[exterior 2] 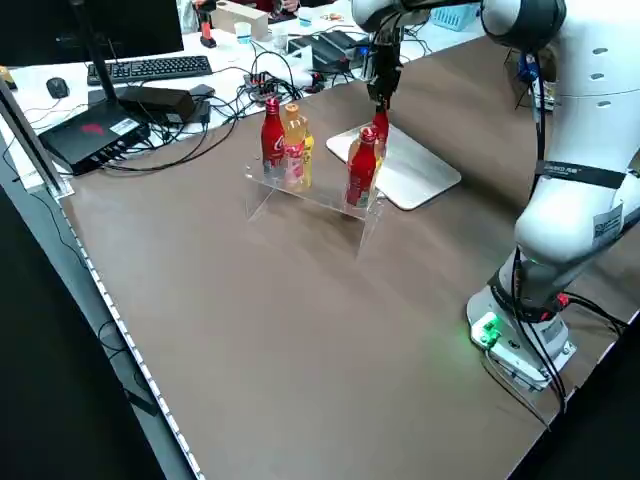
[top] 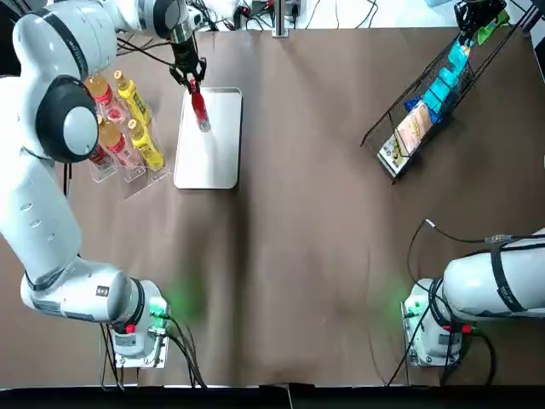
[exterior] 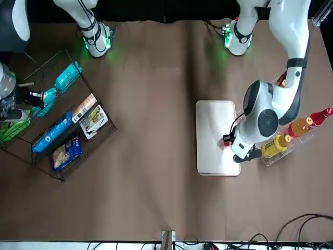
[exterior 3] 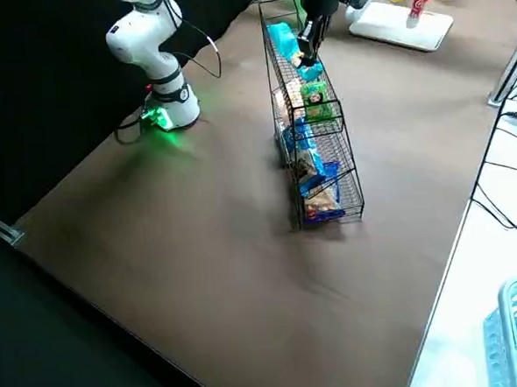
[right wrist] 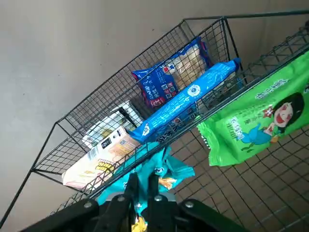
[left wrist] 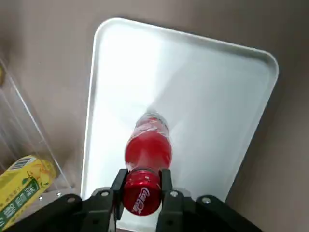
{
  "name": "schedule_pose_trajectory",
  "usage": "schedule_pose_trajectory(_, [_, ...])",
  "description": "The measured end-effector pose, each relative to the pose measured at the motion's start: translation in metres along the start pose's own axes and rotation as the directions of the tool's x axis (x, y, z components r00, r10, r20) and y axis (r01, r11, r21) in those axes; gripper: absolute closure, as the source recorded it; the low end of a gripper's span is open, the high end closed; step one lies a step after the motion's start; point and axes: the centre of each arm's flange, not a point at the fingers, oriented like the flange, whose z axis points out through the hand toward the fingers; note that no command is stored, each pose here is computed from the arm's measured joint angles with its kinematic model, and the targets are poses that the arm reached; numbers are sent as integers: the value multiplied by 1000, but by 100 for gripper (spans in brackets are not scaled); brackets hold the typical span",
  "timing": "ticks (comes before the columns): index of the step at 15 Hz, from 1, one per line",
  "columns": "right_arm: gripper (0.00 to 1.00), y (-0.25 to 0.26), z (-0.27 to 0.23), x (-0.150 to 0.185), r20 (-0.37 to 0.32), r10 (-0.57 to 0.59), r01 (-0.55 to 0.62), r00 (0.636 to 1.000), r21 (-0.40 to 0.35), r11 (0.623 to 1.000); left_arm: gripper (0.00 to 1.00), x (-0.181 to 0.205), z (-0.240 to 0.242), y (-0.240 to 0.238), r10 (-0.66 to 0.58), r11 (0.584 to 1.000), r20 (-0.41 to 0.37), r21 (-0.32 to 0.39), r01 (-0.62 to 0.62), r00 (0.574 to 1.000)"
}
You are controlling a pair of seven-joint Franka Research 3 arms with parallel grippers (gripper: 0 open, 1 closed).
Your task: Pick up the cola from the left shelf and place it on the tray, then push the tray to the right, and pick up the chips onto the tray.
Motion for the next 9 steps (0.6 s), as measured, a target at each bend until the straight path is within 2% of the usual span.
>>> schedule_pose_trajectory(2, [91,0,0,0,1,0,0,1000,0,1000,67,0,-1,2,3,1000,-3,-2,-3,1000])
schedule_pose_trajectory(3, [91,0,0,0,1,-1,1,1000,0,1000,60,0,-2,3,4,1000,-4,-3,-4,1000])
schedule_pose_trajectory(6, [91,-1,0,0,0,-2,2,1000,0,1000,33,3,-19,-2,-4,1000,-28,-14,4,1000])
schedule_pose_trajectory(9, [91,-3,-3,0,-4,-5,5,1000,-1,1000,6,7,-52,-39,-8,1000,-45,-14,8,999])
